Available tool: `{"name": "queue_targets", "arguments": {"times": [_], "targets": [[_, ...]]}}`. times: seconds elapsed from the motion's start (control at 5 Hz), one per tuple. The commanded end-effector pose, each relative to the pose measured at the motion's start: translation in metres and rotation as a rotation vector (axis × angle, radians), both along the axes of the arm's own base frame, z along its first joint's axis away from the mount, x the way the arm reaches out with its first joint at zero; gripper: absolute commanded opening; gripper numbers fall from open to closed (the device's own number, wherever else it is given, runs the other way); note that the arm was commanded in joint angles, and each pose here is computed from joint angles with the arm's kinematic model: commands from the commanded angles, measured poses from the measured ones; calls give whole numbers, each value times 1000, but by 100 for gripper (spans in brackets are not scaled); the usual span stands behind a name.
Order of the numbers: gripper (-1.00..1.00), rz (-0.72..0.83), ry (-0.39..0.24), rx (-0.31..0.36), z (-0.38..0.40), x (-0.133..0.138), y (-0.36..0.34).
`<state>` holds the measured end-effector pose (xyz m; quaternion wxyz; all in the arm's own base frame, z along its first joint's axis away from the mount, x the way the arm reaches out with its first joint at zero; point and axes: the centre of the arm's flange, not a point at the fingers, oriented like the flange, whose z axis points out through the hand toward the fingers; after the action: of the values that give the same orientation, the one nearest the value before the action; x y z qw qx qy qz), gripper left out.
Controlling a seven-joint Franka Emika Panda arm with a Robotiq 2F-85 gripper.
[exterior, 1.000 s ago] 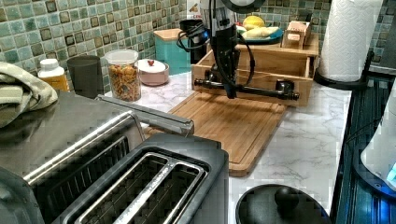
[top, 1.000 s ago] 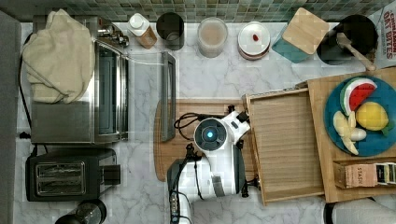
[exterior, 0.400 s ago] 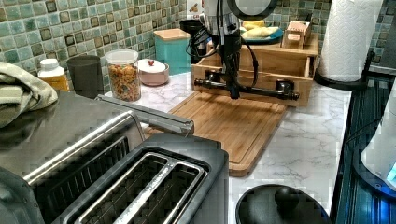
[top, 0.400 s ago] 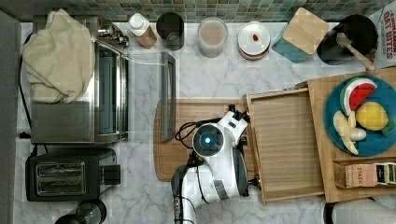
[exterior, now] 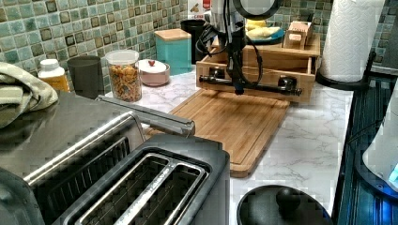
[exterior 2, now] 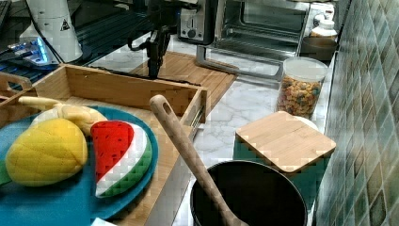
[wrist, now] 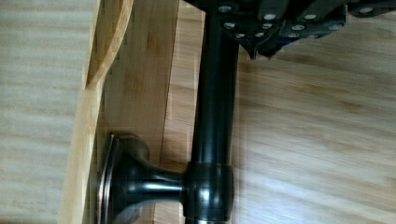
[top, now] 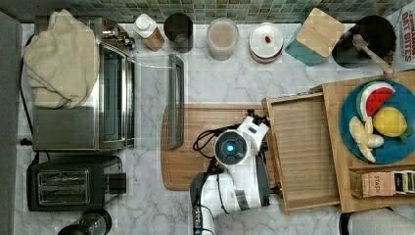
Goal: Close the drawer.
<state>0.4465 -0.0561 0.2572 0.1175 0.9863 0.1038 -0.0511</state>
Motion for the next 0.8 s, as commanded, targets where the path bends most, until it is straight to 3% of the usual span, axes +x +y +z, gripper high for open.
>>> {"name": "queue_targets", "arguments": {"times": [0.2, 0.4, 0.8], "targets": [[-100, -266, -174, -128, 62, 13, -210], [-100, -270, -198, -136, 59, 8, -255], [-100, -224, -145, -182, 79, 2, -314]]}}
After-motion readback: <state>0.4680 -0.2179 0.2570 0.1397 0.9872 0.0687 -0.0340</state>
